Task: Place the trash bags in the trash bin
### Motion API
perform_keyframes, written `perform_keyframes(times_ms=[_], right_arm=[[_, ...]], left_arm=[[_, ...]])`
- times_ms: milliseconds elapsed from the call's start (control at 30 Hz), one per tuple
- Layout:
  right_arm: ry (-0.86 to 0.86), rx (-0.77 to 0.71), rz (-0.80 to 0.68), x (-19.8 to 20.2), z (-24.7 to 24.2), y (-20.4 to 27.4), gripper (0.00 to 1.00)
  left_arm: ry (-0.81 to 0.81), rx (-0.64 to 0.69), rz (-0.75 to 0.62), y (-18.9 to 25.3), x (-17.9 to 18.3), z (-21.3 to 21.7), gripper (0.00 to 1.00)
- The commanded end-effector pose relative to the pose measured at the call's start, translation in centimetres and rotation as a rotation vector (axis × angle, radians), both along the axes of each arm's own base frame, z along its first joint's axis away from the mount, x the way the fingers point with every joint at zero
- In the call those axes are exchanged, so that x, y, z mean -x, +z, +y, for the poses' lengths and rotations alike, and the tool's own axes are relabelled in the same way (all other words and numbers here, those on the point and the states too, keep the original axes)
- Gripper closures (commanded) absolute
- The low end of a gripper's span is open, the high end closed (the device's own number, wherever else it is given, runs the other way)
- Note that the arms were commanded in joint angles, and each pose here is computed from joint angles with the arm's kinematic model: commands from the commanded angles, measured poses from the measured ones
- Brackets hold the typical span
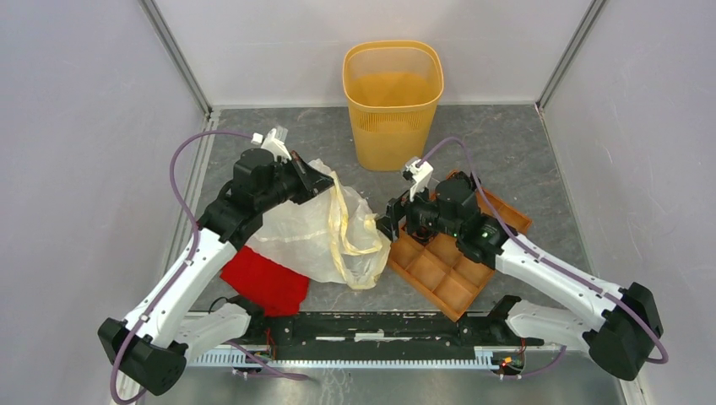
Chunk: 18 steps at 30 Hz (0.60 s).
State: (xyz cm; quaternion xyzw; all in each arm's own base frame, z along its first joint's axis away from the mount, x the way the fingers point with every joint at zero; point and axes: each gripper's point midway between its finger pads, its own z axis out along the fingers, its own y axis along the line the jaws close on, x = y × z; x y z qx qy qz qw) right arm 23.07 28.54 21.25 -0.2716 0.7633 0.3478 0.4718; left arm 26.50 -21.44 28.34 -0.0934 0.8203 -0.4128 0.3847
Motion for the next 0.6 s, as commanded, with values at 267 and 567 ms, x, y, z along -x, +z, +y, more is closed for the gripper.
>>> perform_keyframes(times_ms=[267, 567], right_arm=[[-0.188, 0.003, -0.076, -1.7, -6.2, 1.3, 0.02], [-0.125, -0.085, -0.052, -1.0, -5.6, 1.8, 0.02]], left_arm=[[0.008, -0.003, -0.100, 2.8, -0.7, 0.9, 0.98], [-0.015, -0.002, -0.093, 2.5, -0.8, 0.5, 0.98]])
